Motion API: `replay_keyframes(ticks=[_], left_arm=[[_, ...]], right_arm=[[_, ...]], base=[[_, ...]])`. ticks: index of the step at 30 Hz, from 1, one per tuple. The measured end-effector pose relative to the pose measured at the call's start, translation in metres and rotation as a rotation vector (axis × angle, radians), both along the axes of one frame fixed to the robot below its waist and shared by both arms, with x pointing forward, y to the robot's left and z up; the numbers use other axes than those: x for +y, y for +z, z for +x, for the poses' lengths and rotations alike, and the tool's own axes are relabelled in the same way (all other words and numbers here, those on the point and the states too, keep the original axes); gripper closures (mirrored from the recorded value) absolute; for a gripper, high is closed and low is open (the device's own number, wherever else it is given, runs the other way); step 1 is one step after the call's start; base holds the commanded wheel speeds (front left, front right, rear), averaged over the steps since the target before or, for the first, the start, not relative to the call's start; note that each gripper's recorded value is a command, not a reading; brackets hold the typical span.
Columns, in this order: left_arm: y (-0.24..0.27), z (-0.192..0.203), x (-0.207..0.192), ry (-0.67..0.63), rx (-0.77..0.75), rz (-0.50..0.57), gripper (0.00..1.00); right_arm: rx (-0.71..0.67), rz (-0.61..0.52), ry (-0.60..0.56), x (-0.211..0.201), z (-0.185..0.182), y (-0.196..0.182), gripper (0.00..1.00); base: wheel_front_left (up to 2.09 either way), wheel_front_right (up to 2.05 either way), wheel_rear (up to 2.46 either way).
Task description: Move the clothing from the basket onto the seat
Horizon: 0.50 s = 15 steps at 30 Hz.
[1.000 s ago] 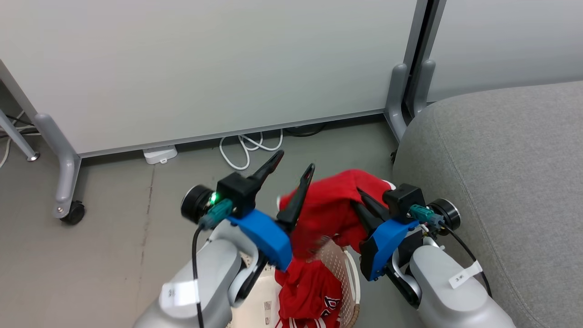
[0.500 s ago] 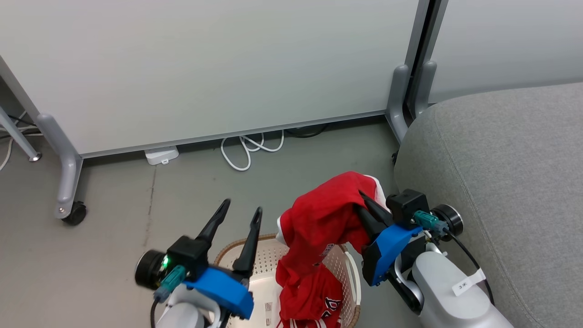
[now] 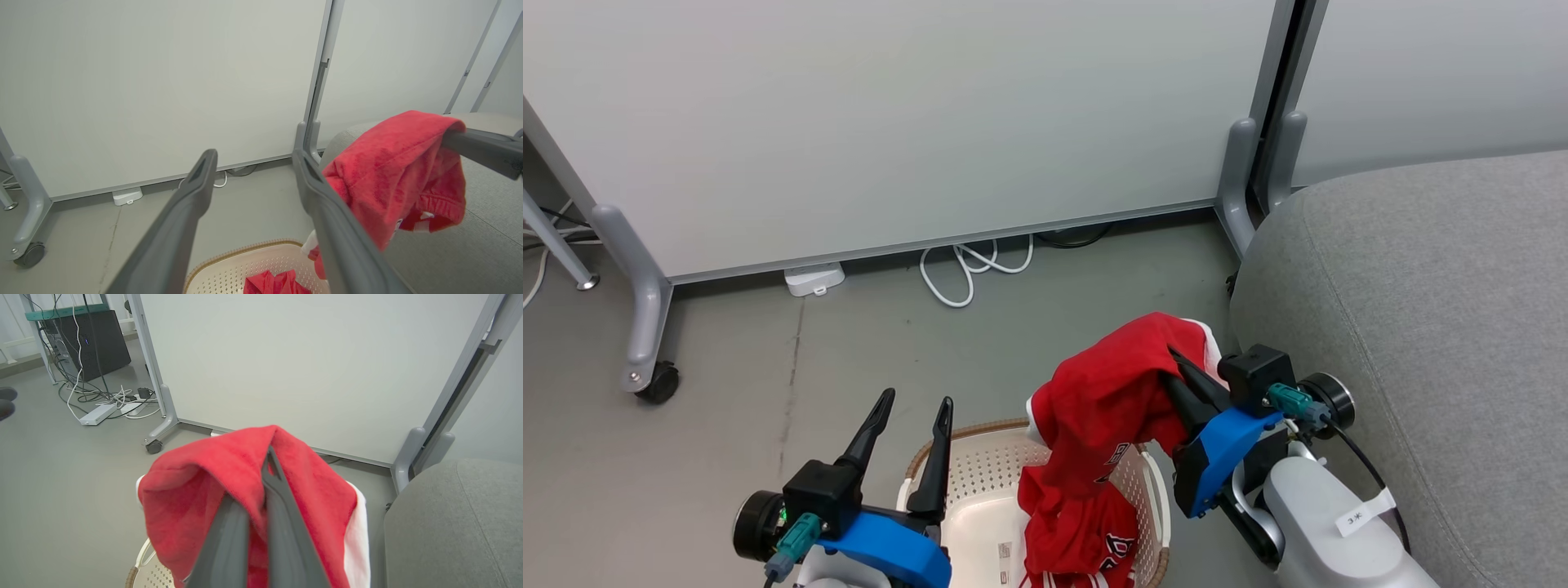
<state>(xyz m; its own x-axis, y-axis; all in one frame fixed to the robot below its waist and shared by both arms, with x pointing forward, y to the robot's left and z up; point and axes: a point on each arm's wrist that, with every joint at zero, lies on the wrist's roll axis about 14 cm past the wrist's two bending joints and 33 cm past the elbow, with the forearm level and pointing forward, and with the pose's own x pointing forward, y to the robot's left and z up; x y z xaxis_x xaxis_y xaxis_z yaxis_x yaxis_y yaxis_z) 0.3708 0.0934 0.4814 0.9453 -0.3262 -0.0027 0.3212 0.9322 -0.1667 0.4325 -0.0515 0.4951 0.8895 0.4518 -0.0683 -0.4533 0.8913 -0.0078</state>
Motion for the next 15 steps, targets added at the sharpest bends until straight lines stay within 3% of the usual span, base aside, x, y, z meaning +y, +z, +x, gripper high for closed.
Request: replay_keyframes(ticks=[15], left_arm=[[0.004,0.009,-0.034,-0.093,-0.021,0.002,0.0]], right_arm=[[-0.009,0.008,-0.076,-0.031,-0.008,0.002,1.0]], base=[[0.0,0.0,0.0]])
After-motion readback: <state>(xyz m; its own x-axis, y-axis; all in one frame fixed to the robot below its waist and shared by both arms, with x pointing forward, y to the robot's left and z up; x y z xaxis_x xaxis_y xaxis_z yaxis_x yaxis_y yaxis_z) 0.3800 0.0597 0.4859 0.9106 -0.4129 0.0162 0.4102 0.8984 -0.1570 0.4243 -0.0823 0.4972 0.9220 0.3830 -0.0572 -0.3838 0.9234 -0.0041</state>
